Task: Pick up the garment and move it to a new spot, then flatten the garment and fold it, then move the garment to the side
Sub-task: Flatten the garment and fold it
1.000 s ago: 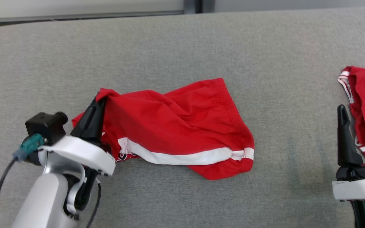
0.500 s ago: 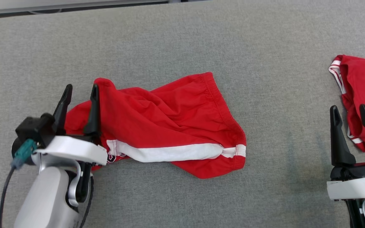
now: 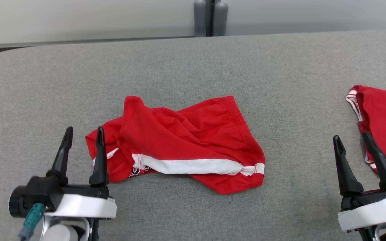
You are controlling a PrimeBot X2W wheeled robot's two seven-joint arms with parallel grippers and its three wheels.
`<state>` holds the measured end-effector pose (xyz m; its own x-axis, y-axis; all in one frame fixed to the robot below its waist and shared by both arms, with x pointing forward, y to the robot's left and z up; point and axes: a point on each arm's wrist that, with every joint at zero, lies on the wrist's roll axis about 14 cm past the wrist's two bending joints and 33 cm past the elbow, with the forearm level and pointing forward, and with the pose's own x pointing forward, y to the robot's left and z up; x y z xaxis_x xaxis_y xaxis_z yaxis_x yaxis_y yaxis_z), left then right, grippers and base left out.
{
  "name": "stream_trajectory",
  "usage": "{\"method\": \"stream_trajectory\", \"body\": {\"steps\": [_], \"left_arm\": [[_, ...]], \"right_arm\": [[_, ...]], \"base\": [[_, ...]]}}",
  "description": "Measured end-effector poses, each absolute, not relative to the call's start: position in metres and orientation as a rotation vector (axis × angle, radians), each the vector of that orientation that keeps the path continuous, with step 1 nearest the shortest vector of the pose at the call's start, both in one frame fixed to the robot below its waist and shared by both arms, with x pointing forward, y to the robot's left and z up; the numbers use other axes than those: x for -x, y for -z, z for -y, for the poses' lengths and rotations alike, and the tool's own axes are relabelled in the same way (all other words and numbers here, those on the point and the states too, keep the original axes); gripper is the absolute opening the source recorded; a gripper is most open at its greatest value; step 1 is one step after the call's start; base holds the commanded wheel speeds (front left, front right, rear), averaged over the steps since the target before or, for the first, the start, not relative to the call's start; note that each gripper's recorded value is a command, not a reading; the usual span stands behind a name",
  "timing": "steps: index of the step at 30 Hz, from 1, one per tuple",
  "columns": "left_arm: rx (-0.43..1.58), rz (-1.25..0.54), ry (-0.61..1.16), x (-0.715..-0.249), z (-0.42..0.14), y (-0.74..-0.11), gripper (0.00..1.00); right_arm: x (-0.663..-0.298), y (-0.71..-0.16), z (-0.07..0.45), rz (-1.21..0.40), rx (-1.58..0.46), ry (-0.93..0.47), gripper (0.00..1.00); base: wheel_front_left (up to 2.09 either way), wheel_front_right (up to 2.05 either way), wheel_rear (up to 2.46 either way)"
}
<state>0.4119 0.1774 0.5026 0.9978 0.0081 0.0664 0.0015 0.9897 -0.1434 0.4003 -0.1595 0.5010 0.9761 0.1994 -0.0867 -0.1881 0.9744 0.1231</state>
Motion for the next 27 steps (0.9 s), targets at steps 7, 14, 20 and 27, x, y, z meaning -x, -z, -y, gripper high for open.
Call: {"method": "stream_trajectory", "body": {"steps": [7, 14, 20, 27], "left_arm": [[0.13, 0.071, -0.007, -0.393, -0.178, -0.507, 1.0], [0.129, 0.059, -0.005, -0.391, -0.177, -0.506, 1.0], [0.127, 0.044, -0.004, -0.391, -0.176, -0.502, 1.0], [0.133, 0.054, -0.002, -0.399, -0.173, -0.505, 1.0]], "right_arm": [[-0.394, -0.509, 0.15, -0.091, -0.104, -0.229, 1.0], [-0.393, -0.51, 0.151, -0.09, -0.103, -0.229, 1.0], [-0.394, -0.502, 0.149, -0.12, -0.107, -0.234, 1.0], [-0.382, -0.445, 0.095, -0.331, -0.185, -0.373, 1.0]], "base": [[0.0, 0.0, 0.0], [0.0, 0.0, 0.0], [0.0, 0.0, 0.0], [0.0, 0.0, 0.0]]}}
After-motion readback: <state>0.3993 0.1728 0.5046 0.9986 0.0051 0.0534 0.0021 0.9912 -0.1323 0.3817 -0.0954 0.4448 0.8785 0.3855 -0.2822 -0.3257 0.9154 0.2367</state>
